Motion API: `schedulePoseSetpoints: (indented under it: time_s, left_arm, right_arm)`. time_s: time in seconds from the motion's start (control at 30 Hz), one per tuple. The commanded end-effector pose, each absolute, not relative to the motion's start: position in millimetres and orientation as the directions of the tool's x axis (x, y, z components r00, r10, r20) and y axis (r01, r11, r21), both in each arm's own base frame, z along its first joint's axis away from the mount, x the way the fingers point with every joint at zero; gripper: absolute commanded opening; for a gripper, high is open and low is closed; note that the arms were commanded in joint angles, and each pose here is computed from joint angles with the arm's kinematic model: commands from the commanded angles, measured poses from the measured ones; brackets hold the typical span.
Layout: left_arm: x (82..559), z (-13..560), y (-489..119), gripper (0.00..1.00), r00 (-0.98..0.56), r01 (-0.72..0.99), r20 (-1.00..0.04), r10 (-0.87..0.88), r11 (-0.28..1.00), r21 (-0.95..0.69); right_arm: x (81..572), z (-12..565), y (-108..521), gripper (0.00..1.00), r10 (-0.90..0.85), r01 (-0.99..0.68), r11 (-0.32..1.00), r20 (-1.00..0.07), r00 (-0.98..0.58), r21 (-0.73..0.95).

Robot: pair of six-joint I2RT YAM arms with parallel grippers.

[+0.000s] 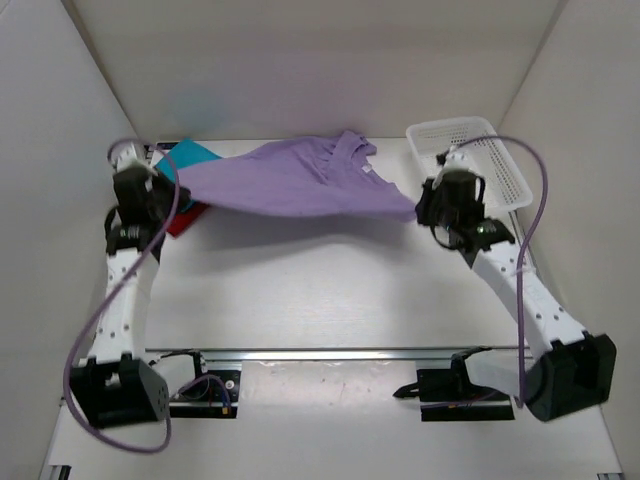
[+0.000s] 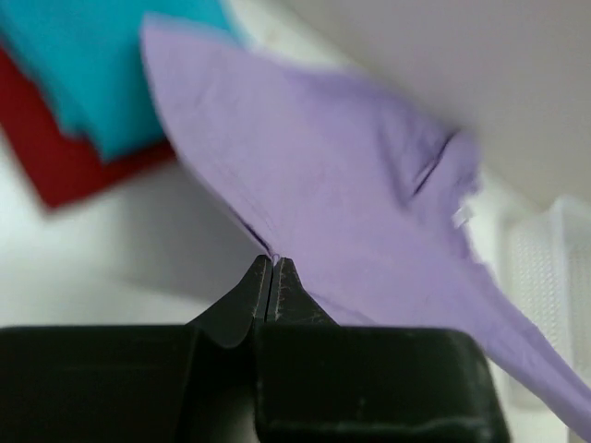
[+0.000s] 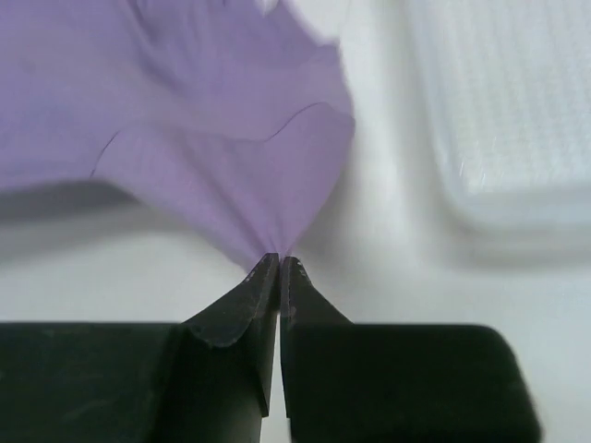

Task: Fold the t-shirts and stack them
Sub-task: Flatten out the tshirt

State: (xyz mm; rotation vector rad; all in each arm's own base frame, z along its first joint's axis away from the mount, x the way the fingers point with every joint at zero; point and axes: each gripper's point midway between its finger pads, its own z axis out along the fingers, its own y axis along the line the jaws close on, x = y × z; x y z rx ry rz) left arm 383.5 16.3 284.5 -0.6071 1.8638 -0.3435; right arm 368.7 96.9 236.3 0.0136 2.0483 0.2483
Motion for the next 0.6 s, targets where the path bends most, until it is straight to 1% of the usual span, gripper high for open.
schedulePoseSetpoints:
  time_s: [0.0, 0.03, 0.07, 0.13, 0.17, 0.2, 0.27, 0.3, 0.37, 0.4, 0.47, 0.53, 0.57]
  left_arm:
    - [337.6, 256.7, 17.2, 0.0, -0.226, -0.263, -0.791, -0.569, 0.817, -0.513]
    - [323.7, 233.3, 11.6, 0.0, -0.259, -0.269, -0.773, -0.58, 0.811, -0.519]
    - [312.5, 228.9, 12.1, 0.0, -0.25, -0.274, -0.773, -0.583, 0.808, -0.522]
    - [290.1, 187.6, 6.4, 0.0, -0.311, -0.304, -0.742, -0.594, 0.802, -0.515]
    - [280.9, 179.0, 7.4, 0.0, -0.321, -0.312, -0.739, -0.592, 0.803, -0.508]
    - [276.0, 179.7, 4.3, 0.0, -0.322, -0.299, -0.743, -0.587, 0.808, -0.508]
    - [261.8, 167.3, -1.1, 0.0, -0.365, -0.301, -0.724, -0.586, 0.81, -0.504]
    - [257.6, 165.5, -2.6, 0.0, -0.372, -0.297, -0.722, -0.583, 0.812, -0.502]
    - [247.8, 155.2, -3.3, 0.0, -0.398, -0.299, -0.724, -0.563, 0.826, -0.478]
    - [244.8, 155.0, -3.0, 0.0, -0.4, -0.299, -0.728, -0.557, 0.83, -0.471]
    - [240.6, 146.3, -6.7, 0.0, -0.419, -0.294, -0.721, -0.552, 0.833, -0.468]
    - [240.9, 147.3, -11.2, 0.0, -0.428, -0.287, -0.72, -0.546, 0.838, -0.465]
    - [240.7, 145.0, -14.9, 0.0, -0.438, -0.281, -0.716, -0.544, 0.839, -0.466]
  right_arm:
    - [317.4, 274.0, 91.5, 0.0, 0.117, -0.085, 0.984, -0.927, -0.355, 0.157]
    - [297.4, 256.4, 93.2, 0.0, 0.105, -0.086, 0.985, -0.911, -0.399, 0.151]
    - [284.7, 246.7, 100.4, 0.0, 0.101, -0.105, 0.981, -0.899, -0.426, 0.161]
    - [245.3, 208.8, 95.0, 0.0, 0.099, -0.097, 0.98, -0.842, -0.53, 0.176]
    - [225.2, 188.0, 100.1, 0.0, 0.104, -0.108, 0.972, -0.791, -0.603, 0.21]
    - [213.7, 193.4, 100.9, 0.0, 0.152, -0.104, 0.959, -0.787, -0.598, 0.264]
    - [183.6, 174.6, 97.4, 0.01, 0.172, -0.089, 0.949, -0.732, -0.659, 0.303]
    - [174.8, 175.7, 95.8, 0.0, 0.202, -0.079, 0.94, -0.727, -0.657, 0.333]
    - [158.4, 176.2, 82.1, 0.0, 0.229, -0.04, 0.941, -0.719, -0.657, 0.337]
    - [153.2, 173.1, 78.0, 0.02, 0.235, -0.024, 0.942, -0.708, -0.666, 0.336]
    - [147.4, 168.5, 75.6, 0.1, 0.244, -0.013, 0.939, -0.693, -0.678, 0.344]
    - [147.8, 162.4, 75.2, 0.14, 0.236, -0.009, 0.942, -0.681, -0.693, 0.336]
    - [150.3, 163.8, 78.9, 0.08, 0.228, -0.023, 0.94, -0.677, -0.7, 0.34]
